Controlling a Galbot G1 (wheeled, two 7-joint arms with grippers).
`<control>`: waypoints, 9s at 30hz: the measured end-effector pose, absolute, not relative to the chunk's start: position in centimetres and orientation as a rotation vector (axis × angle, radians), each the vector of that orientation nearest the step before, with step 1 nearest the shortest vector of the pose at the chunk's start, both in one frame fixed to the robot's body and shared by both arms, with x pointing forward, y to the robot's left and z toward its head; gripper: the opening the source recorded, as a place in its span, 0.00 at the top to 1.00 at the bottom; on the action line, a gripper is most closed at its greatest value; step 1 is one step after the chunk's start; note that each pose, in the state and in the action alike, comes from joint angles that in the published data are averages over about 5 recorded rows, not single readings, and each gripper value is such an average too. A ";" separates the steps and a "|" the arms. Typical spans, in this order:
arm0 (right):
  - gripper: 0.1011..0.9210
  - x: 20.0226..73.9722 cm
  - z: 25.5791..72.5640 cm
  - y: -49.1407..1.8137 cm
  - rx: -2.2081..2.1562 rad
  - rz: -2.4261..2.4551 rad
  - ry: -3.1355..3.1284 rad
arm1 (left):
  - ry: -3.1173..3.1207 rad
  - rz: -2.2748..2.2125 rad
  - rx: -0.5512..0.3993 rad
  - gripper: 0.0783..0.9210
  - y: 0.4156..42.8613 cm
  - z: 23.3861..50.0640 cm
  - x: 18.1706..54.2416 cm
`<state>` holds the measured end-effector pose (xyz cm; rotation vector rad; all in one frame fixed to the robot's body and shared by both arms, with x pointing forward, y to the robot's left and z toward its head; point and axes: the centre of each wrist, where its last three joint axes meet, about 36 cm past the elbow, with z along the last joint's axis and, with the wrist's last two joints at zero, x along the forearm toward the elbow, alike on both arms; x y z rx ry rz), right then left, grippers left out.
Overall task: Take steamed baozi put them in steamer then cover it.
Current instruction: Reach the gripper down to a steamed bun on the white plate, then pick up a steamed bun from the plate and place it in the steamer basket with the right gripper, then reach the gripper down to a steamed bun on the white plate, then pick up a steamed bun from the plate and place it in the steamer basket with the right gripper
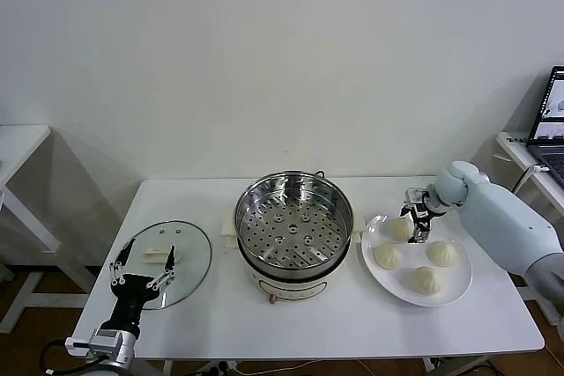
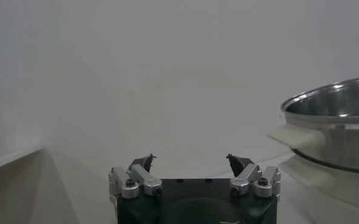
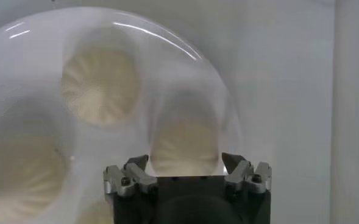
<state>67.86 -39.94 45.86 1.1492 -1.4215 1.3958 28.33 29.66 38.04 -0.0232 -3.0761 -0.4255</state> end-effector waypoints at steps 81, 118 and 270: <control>0.32 69.2 62.7 -7.5 2.084 2.498 -0.161 | -3.053 -0.492 -0.044 0.12 31.3 38.4 27.9; 0.12 66.5 71.4 -22.1 1.849 2.139 -0.893 | -3.061 -0.517 -0.073 0.12 30.2 38.9 27.4; 0.12 65.4 60.8 0.7 1.468 1.358 -1.268 | -3.086 -0.537 -0.029 0.12 32.6 40.3 28.4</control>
